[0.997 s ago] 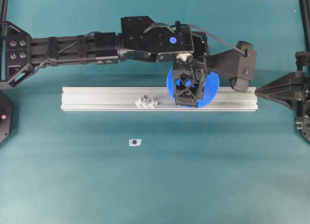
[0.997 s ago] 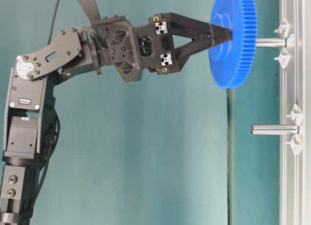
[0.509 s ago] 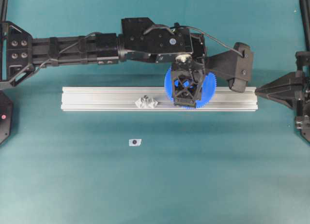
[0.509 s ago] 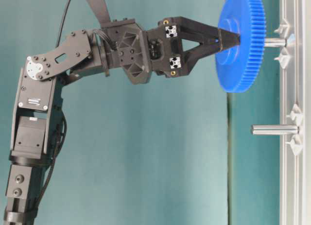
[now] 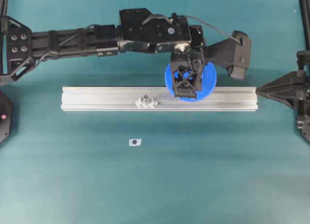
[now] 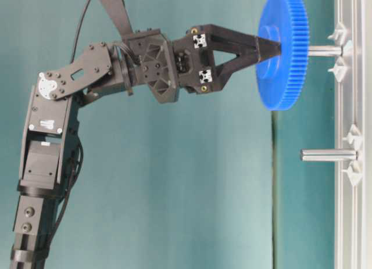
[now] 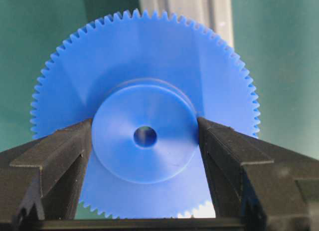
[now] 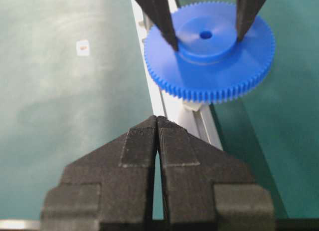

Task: Find the location of the shaft and insert the large gear.
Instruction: 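Align the gear's center hole above the right metal shaft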

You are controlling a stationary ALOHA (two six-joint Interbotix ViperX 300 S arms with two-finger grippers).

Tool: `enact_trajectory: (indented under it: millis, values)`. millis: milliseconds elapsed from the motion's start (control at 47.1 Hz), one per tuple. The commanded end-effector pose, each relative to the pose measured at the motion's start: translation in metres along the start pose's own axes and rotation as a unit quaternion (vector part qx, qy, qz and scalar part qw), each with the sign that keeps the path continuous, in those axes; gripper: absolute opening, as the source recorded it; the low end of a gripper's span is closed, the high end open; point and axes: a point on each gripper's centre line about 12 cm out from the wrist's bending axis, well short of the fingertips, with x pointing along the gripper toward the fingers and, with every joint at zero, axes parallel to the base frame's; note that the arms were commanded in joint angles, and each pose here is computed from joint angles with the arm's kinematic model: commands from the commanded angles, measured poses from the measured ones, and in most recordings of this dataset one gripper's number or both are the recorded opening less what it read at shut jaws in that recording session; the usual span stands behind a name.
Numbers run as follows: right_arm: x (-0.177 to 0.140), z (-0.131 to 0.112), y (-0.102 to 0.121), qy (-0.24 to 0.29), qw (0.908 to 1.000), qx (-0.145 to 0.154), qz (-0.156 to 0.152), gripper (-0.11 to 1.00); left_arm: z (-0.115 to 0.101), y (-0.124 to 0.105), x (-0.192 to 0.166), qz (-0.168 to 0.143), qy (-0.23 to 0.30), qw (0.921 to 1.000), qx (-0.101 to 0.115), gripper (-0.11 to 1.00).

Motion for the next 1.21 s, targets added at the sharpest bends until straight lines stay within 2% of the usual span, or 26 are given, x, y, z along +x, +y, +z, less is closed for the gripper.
enact_trajectory:
  millis: [0,170,403,679,1018,1188]
  values:
    - [0.000,0.003,0.000,-0.002,1.0000,0.006,-0.001,0.01,0.002,0.008,-0.015,0.008,-0.013,0.9999,-0.004,0.71]
    - [0.000,0.003,0.000,-0.003,1.0000,0.006,-0.002,0.01,0.003,0.006,-0.016,0.008,-0.014,0.9998,-0.007,0.71]
    - [0.000,0.003,0.000,-0.002,1.0000,0.006,-0.001,0.01,0.009,-0.015,-0.017,0.002,-0.017,0.9998,0.006,0.71]
    - [0.000,0.002,0.000,-0.002,1.0000,0.006,-0.001,0.01,0.013,-0.033,-0.015,-0.005,-0.016,0.9999,0.003,0.71]
    - [0.000,0.003,0.000,-0.003,1.0000,0.006,-0.002,0.01,0.009,-0.030,-0.017,-0.006,-0.005,1.0000,0.005,0.71]
    - [-0.001,0.003,0.000,-0.006,1.0000,0.006,-0.001,0.01,0.000,-0.017,-0.011,-0.005,0.009,0.9999,-0.007,0.71]
